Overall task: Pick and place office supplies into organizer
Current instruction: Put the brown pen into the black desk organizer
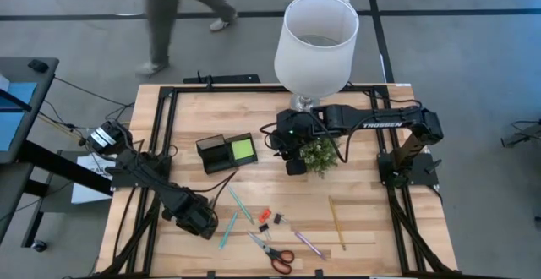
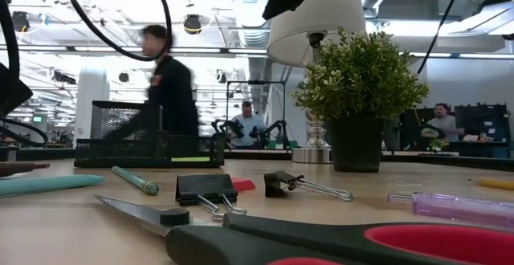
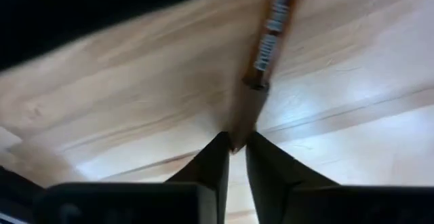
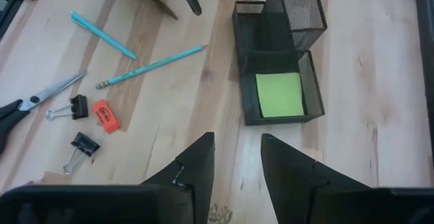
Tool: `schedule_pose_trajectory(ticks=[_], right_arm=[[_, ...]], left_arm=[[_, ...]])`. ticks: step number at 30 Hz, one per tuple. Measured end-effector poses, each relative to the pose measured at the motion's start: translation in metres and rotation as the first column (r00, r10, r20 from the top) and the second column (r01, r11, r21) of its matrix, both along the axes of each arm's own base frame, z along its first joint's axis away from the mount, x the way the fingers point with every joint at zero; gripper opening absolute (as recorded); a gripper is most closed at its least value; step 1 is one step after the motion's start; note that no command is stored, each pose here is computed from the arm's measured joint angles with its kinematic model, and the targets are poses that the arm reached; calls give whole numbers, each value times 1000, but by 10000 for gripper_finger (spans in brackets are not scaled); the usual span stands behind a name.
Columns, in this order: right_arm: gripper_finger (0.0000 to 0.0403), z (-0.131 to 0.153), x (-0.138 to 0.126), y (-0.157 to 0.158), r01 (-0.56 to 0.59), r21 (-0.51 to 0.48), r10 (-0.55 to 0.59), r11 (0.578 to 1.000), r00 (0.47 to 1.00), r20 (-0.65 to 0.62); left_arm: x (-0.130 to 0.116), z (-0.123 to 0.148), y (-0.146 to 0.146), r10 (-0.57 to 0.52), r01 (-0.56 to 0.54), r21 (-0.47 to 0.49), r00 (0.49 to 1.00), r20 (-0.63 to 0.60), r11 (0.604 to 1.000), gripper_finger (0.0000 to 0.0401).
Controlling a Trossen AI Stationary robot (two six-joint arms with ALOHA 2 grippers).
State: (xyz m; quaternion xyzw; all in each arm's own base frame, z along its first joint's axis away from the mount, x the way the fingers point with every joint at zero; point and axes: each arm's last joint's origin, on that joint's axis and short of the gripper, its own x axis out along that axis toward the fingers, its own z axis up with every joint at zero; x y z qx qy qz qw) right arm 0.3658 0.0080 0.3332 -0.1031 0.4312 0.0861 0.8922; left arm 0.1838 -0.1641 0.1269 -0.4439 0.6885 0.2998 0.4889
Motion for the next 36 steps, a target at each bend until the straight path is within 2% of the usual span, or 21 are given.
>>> schedule_pose_trajectory(ticks=[4, 12, 16, 18, 20, 22, 25, 29, 32, 36], right_arm=[[115, -2, -2, 4, 28, 30, -27, 999, 999, -31], [115, -7, -6, 35, 42, 91, -35, 995, 996, -83], [115, -25, -9, 50, 99, 103, -85, 990, 987, -134], [115, -38, -13, 55, 171, 85, -155, 981, 972, -175], [115, -52, -18, 61, 210, 72, -190, 975, 957, -219], [115, -68, -23, 67, 237, 71, -211, 969, 942, -262], [115, -89, -29, 79, 260, 88, -226, 962, 932, -285], [115, -111, -38, 94, 278, 104, -235, 955, 922, -307], [115, -123, -46, 106, 261, 107, -216, 959, 924, -316], [115, -134, -52, 121, 184, 117, -144, 976, 948, -284]], left_arm=[[0, 0, 1, -72, 70, 31, 996, 49, 997, 9], [1, 0, 2, -184, 177, 74, 978, 98, 981, 4], [5, 10, 4, -240, 223, 169, 967, 89, 960, 4], [5, 17, 9, -270, 247, 278, 962, 46, 928, 3], [9, 30, 12, -282, 264, 339, 960, 3, 903, 2], [13, 46, 17, -292, 286, 381, 955, -43, 879, 2], [17, 70, 29, -312, 343, 461, 939, -146, 818, 3], [28, 103, 46, -324, 390, 495, 921, -218, 776, 3], [40, 114, 52, -362, 398, 486, 916, -171, 778, 2], [51, 106, 53, -495, 464, 509, 865, -84, 725, 0]])
